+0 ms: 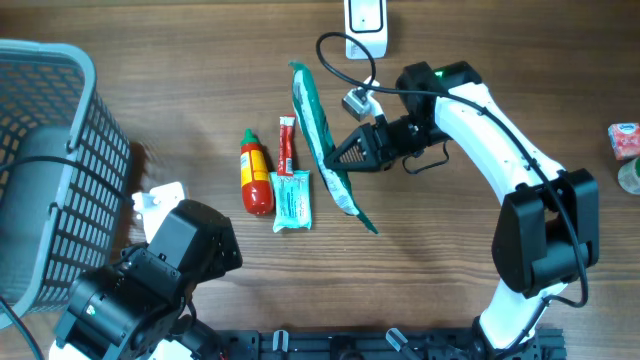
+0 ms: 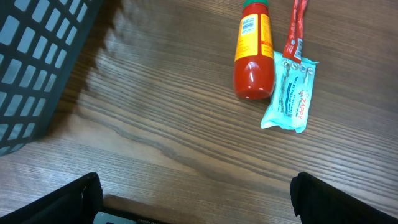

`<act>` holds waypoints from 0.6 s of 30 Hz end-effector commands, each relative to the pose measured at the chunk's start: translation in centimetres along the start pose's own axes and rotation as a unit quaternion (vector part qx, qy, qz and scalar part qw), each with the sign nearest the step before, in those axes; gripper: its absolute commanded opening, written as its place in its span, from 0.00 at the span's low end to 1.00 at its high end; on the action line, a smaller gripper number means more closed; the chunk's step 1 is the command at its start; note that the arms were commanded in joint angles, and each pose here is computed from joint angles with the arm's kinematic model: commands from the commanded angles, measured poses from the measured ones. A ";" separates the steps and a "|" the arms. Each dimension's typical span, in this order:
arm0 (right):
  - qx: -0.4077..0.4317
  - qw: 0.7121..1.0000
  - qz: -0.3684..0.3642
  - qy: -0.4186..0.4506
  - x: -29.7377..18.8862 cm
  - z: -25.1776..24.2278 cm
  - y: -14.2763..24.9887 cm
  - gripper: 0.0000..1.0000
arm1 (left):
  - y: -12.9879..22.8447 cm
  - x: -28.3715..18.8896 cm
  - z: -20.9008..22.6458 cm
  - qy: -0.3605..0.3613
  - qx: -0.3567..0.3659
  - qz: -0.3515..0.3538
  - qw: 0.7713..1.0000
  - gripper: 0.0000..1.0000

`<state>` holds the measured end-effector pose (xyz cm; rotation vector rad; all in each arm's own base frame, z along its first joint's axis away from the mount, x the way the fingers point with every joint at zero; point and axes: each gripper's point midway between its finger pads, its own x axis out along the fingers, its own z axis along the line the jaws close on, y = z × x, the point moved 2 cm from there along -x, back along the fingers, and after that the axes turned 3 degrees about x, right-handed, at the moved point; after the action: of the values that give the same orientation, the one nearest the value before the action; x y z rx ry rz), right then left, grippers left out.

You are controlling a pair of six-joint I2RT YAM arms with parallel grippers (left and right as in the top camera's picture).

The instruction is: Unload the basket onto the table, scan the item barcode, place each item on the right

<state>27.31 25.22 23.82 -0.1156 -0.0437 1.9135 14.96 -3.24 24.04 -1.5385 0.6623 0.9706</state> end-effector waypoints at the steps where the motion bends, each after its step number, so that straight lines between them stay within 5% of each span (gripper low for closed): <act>1: 0.106 0.993 -0.015 -0.055 -0.2 2.4 -0.7 0.05 | -0.2 -0.1 0.1 -0.004 -0.007 -0.005 1.000 1.00; 3: 0.257 0.965 -0.006 -0.057 -0.2 2.3 -0.8 0.05 | -0.2 -0.1 0.1 -0.004 -0.006 -0.005 1.000 1.00; 7: 0.371 0.927 0.003 -0.057 -0.2 2.2 -1.3 0.04 | -0.2 -0.1 0.1 -0.004 -0.007 -0.005 1.000 1.00; 12: 0.338 0.940 0.001 -0.046 -0.2 1.8 -1.6 0.04 | -0.2 -0.1 0.1 -0.004 -0.007 -0.005 1.000 1.00; 15: 0.179 0.984 -0.009 0.000 -0.1 0.3 -2.0 0.05 | -0.2 -0.1 0.1 -0.004 -0.007 -0.005 1.000 1.00; 18: 0.088 0.990 0.001 0.113 -0.2 -3.0 -1.2 0.05 | -0.2 -0.1 0.1 -0.004 -0.007 -0.005 1.000 1.00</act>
<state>29.15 25.77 22.77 0.1128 0.3787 1.8617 14.96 -3.24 24.04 -1.5385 0.6623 0.9706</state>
